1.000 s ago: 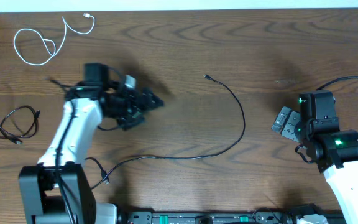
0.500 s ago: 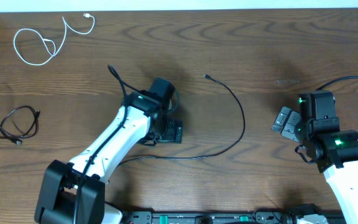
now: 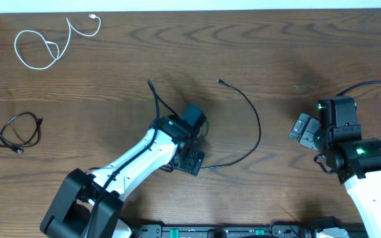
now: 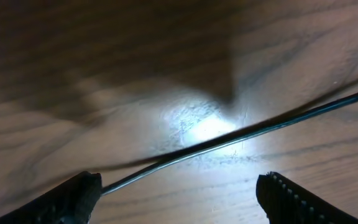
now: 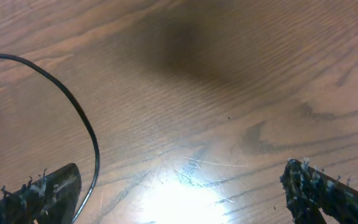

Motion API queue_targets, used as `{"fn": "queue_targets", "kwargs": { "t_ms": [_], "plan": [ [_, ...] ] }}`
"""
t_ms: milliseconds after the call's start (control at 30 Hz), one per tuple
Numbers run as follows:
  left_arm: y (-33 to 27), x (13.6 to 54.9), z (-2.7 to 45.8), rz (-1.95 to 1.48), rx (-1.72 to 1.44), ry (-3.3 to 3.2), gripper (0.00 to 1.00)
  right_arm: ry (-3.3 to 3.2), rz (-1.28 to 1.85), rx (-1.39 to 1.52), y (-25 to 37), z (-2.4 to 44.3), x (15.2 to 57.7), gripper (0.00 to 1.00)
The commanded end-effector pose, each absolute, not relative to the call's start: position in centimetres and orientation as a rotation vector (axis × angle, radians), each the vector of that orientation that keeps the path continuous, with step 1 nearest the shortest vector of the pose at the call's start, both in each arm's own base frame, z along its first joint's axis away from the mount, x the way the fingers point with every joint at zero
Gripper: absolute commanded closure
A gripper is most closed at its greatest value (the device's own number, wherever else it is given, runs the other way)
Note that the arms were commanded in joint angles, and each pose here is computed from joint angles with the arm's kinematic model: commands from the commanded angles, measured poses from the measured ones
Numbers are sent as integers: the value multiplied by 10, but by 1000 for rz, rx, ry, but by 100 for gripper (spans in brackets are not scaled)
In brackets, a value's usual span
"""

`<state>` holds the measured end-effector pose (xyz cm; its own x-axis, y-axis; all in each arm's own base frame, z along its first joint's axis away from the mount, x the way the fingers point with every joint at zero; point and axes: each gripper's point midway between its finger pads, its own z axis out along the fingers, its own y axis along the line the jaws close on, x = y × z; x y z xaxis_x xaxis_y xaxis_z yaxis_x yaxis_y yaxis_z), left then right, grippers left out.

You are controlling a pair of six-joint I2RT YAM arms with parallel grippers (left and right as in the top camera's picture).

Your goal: Untangle cables

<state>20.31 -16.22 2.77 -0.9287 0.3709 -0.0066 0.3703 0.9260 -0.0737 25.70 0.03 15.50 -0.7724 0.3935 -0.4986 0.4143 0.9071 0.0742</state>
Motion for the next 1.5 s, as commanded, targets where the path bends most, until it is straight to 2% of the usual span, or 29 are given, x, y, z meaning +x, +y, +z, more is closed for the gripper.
{"fn": "queue_targets", "kwargs": {
  "t_ms": [0,367,833,900,1033,1200,1233,1300,1467],
  "plan": [
    [-162,200,18,108,-649,-3075,15,2533,-60,606,-3,157,257,1],
    [-150,204,8,8,-677,-3105,15,2533,-60,606,-3,157,257,1],
    [-130,179,-12,-44,-661,-3035,17,2533,-60,606,-3,157,257,1],
    [-132,181,-12,-39,-663,-3043,26,2533,-60,606,-3,157,257,1],
    [-135,186,-12,-26,-667,-3068,55,2533,-60,606,-3,157,257,1],
    [-135,186,-12,-26,-667,-3068,67,2533,-60,606,-3,157,257,1],
    [-135,186,-12,-26,-667,-3069,72,2533,-60,606,-3,157,257,1],
    [-136,187,-12,-23,-667,-3072,90,2533,-60,606,-3,157,257,1],
    [-143,197,-8,4,-675,-3109,93,2533,-60,606,-3,157,257,1]
  ]
}}
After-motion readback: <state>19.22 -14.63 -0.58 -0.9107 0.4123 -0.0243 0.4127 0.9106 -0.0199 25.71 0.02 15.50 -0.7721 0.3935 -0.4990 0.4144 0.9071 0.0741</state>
